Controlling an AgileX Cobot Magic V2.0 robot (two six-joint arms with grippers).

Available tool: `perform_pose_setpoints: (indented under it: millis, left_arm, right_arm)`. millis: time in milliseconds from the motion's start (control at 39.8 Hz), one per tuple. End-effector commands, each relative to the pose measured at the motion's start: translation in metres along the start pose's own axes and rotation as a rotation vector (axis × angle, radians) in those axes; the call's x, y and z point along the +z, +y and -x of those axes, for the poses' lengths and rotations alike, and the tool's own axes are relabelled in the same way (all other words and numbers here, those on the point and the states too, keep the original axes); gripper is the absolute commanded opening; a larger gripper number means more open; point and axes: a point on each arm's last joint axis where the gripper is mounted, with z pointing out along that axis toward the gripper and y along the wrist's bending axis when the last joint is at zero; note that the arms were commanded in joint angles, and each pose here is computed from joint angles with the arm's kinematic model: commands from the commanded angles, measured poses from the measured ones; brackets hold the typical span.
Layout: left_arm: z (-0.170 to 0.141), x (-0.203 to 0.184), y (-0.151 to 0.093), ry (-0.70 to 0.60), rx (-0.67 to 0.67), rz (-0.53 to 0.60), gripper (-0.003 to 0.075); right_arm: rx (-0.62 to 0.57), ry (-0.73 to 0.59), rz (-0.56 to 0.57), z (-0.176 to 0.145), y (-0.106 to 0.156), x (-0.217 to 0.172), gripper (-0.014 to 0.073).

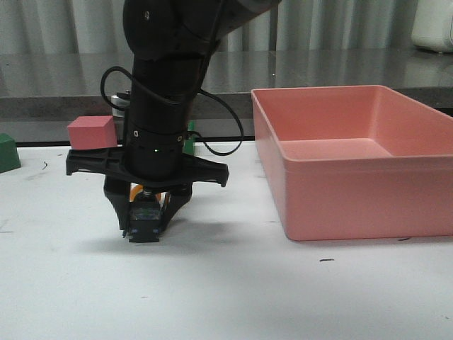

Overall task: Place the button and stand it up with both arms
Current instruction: 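Set the button on the table and open the right gripper, raise it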

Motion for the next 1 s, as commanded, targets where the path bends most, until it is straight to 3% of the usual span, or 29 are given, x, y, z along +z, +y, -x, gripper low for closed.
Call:
perform_pose_setpoints:
  millis: [0, 301, 527, 653, 879, 979]
  left_arm:
    - [0.018, 0.000, 0.000, -0.103, -0.008, -0.007, 0.0670]
    - [0.018, 0.000, 0.000, -0.103, -0.008, -0.007, 0.0670]
    - [0.018, 0.000, 0.000, -0.103, -0.008, -0.007, 0.0670]
    - [0.018, 0.000, 0.000, -0.103, -0.008, -0.007, 0.0670]
    - [0.018, 0.000, 0.000, -0.103, -0.008, -0.007, 0.0670]
    - [0.018, 0.000, 0.000, -0.103, -0.008, -0.007, 0.0670]
  right_arm:
    - [-0.010, -0.096, 0.062, 0.014, 0.010, -0.034, 0.0323]
    - [-0.010, -0.100, 0.065, 0.016, 0.011, -0.036, 0.0514]
    - [-0.038, -0.157, 0.071, 0.028, 0.019, -0.071, 0.0524]
    - [-0.070, -0.188, 0.044, 0.033, 0.020, -0.096, 0.0435]
    - [-0.125, -0.225, 0.042, 0.036, 0.022, -0.133, 0.0102]
    - [-0.126, -0.236, 0.047, 0.036, 0.022, -0.141, 0.0032]
